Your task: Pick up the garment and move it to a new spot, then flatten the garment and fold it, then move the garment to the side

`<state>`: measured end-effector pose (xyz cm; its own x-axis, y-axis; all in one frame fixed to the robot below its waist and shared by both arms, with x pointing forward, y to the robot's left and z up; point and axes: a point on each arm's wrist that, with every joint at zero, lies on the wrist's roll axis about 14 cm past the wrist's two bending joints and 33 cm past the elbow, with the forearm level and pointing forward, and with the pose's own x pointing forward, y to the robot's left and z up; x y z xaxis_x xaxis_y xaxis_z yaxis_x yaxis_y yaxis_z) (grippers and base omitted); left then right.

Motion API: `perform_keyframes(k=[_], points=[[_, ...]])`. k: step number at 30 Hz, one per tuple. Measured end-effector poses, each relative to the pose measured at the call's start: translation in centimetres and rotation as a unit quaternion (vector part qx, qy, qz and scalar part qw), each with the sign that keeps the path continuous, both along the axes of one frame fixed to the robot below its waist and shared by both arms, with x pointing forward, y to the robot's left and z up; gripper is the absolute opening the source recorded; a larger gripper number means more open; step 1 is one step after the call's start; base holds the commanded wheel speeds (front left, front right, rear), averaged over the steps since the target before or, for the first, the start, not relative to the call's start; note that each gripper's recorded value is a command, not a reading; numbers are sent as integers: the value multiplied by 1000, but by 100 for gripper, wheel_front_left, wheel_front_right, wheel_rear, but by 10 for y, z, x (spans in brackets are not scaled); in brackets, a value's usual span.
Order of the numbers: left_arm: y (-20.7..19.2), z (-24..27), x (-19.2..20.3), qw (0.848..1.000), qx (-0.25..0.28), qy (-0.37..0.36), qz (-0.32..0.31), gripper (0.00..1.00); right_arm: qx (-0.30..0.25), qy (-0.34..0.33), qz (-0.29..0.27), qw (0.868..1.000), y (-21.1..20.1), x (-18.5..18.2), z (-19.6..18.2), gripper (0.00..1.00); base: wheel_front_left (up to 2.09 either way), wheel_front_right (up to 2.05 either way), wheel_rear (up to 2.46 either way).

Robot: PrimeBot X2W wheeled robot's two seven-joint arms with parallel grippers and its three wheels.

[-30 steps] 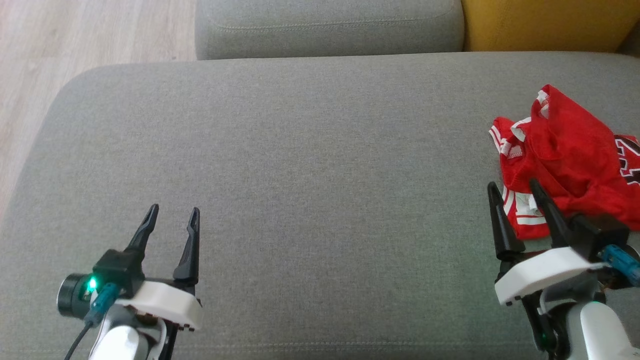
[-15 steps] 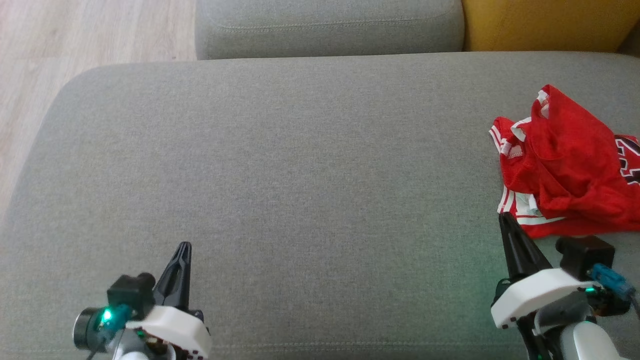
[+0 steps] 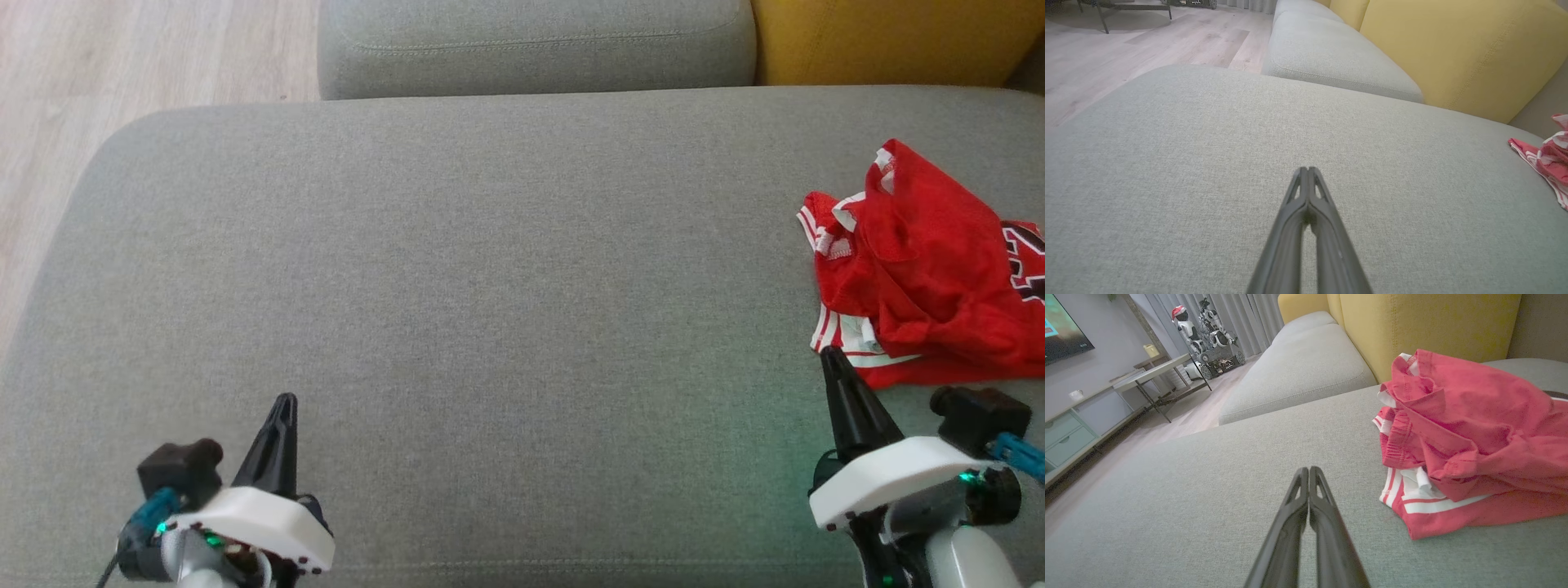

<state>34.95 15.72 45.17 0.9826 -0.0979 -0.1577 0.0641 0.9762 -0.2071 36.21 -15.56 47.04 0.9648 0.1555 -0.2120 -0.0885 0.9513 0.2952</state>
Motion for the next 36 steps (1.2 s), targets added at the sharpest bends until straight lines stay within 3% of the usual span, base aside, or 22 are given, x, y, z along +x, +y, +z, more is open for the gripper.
perform_keyframes(k=[20, 36], points=[[7, -2, 4, 992, -120, 28, 37, 0, 116, 9, -29, 993, -5, 0, -1, 0, 0, 0, 0], [12, -1, 9, 973, -217, 41, 61, 0, 208, 10, -54, 977, -12, 3, 1, 0, 0, 0, 0]])
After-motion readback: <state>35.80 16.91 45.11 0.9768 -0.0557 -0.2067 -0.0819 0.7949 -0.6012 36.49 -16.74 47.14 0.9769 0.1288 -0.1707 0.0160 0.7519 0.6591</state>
